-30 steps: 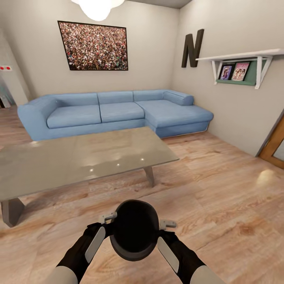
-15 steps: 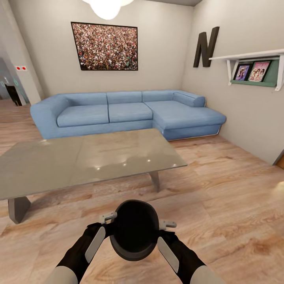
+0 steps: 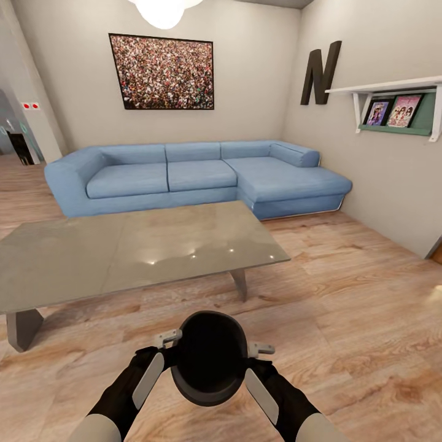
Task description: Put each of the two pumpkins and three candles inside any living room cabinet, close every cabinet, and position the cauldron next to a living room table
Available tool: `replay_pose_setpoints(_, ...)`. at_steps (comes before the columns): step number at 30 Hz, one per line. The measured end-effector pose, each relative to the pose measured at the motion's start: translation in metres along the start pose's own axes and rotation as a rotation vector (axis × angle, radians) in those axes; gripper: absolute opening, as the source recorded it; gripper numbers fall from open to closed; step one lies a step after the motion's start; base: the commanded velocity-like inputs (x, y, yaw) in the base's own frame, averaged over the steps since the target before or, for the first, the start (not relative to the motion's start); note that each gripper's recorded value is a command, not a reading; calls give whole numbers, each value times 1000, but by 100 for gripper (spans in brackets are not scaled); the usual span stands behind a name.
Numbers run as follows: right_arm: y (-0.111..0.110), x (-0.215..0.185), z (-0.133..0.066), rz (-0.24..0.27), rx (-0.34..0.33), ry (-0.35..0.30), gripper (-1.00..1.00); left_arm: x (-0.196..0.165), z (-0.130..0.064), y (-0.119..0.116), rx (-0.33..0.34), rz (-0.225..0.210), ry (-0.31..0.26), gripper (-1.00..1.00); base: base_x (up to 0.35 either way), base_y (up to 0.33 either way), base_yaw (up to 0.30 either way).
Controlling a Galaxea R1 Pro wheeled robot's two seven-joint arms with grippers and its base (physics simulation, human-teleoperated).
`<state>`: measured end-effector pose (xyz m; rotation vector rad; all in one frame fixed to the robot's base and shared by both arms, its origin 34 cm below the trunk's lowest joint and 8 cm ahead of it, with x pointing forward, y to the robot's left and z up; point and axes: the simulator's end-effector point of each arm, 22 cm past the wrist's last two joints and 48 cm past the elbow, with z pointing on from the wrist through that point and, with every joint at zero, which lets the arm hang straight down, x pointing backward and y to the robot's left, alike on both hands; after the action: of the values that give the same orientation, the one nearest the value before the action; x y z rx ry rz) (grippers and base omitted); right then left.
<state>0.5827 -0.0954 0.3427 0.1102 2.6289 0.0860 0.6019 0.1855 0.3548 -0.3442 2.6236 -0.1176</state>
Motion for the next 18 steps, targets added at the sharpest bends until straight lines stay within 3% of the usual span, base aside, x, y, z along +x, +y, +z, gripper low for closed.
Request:
replay_pose_setpoints(12,0,0,0,0,0,0,-100,0,0,0,0,0,1,-100,9,0,247)
replay_pose_setpoints(18,0,-1,0,-4,-2,-2,-100,0,0,0,1,-1,-1,-100,217,0,179)
